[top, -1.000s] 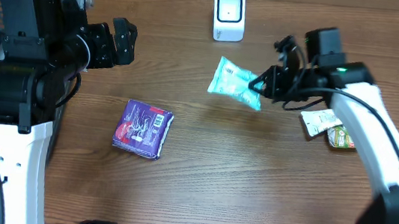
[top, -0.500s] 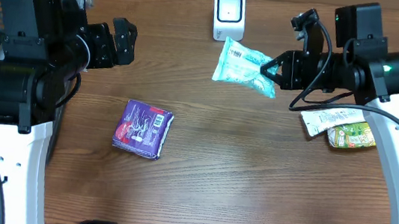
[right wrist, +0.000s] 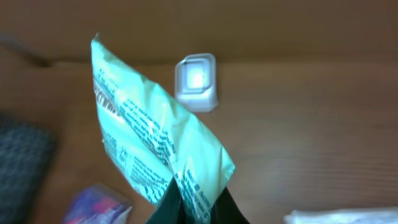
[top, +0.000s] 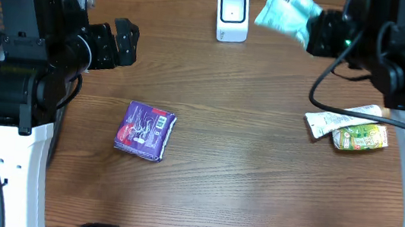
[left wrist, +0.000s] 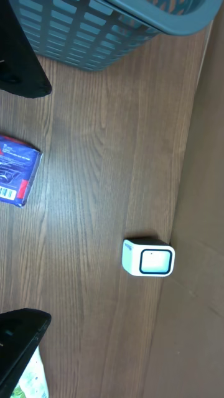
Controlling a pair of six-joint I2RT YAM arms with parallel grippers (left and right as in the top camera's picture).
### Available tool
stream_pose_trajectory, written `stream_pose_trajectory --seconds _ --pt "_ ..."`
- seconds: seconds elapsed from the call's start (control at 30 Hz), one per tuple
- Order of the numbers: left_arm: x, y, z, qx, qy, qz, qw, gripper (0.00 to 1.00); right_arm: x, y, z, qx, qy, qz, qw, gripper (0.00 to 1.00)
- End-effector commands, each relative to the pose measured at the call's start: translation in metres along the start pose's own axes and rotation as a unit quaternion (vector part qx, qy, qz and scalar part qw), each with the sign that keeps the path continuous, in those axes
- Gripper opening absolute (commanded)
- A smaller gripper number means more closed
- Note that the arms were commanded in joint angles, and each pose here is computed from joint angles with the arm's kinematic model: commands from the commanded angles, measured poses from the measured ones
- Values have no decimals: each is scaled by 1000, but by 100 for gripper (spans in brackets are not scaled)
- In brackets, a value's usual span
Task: Scan the item barcode
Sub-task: 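Lift the mint-green packet and hold it to the white scanner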
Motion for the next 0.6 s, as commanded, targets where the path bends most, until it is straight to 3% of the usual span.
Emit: stream_pose_trajectory --seconds 0.0,0.1,0.17,0.33,0.5,0.57 --pt "-1 -1 -2 -3 10 3 1000 100 5 41 -7 -13 -91 181 979 4" --pt "-1 -1 -2 -3 10 3 1000 100 20 90 -14 -42 -138 325 935 4" --pt "-1 -1 -2 -3 10 3 1000 99 28 120 -15 -35 -195 358 912 4" --pt "-1 -1 -2 -3 10 3 1000 100 44 203 -8 7 -380 382 843 4" --pt "-1 -1 -2 -3 10 3 1000 100 58 256 -4 -1 -478 392 786 4" --pt "-1 -1 -2 -3 10 3 1000 100 67 275 2 7 -541 384 749 4"
Point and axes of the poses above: each gripper's point midway between its finger pads, its own y axis out along the fingers, its own x axis along the line the jaws close on, z = x × y, the point moved 10 cm from there along -y, back along the fingers, and after that the axes turned 7 degrees about -y, right-handed, at the moved point
